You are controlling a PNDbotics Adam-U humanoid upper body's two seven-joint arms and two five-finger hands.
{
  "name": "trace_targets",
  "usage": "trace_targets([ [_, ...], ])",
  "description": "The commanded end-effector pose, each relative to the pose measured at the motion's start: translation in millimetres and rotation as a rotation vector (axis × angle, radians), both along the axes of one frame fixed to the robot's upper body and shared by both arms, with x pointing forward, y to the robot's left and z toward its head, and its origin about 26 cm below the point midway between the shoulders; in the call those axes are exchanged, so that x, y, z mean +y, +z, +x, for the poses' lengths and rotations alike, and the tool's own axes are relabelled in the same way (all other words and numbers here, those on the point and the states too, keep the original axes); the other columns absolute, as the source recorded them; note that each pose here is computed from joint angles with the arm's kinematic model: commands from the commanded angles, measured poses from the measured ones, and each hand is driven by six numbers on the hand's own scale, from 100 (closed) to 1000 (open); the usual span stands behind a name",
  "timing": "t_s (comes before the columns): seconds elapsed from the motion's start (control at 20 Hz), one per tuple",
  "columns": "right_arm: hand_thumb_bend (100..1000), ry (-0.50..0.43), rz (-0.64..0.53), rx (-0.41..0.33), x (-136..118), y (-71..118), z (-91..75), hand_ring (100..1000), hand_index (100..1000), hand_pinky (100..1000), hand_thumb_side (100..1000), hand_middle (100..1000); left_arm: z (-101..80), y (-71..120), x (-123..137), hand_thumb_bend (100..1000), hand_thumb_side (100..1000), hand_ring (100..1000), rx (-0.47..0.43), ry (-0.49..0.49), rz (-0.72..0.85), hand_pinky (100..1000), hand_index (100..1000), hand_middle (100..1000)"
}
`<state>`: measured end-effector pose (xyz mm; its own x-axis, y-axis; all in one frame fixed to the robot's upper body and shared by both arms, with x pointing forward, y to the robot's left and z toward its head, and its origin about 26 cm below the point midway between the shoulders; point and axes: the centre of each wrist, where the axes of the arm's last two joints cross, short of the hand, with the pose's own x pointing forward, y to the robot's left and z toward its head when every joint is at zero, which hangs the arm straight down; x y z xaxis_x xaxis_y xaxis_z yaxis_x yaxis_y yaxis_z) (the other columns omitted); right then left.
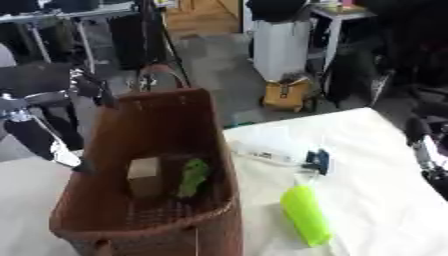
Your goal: Pick up objects on the table and place them in the box.
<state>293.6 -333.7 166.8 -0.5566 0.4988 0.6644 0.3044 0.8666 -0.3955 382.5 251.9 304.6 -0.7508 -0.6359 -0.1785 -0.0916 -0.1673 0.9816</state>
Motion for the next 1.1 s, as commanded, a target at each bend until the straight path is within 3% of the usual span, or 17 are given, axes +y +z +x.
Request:
trace_targets([
  [0.05, 345, -0.01, -0.023, -0.018, -5, 7.5, -0.6, 601, 805, 536, 638, 715, -8.3, 16.1, 15, 937, 477, 685, -0.058, 0.028, -0.034, 684, 790, 669],
  [0.5, 345, -0.015, -0.018, -0.019, -5, 6.7, -1.3, 600, 805, 536, 639, 715, -36.4, 14.8, 53, 994, 437, 697, -0.232, 0.155, -0.272, 683, 789, 689],
  [0.65, 343, -0.018, -0.014, -0.017, -5, 5.6, -1.6, 600, 806, 535, 639, 716, -45.1, 3.5, 64, 955, 389, 657, -0.295, 0.197, -0.496, 660, 781, 652],
  [0.85, 345, -0.019, -0.009, -0.02, -5, 5.7, -1.7, 600, 806, 536, 638, 716, -54.8, -26.3, 88, 923, 390, 639, -0.345, 0.32, -0.779, 650, 782, 638],
  [1.1, 348, -0.028, -0.006, -0.027, -7, 6.7, -2.2, 601, 806, 536, 637, 717, -61.6, -74.4, 114, 872, 412, 620, -0.316, 0.489, -1.005, 636, 784, 625],
])
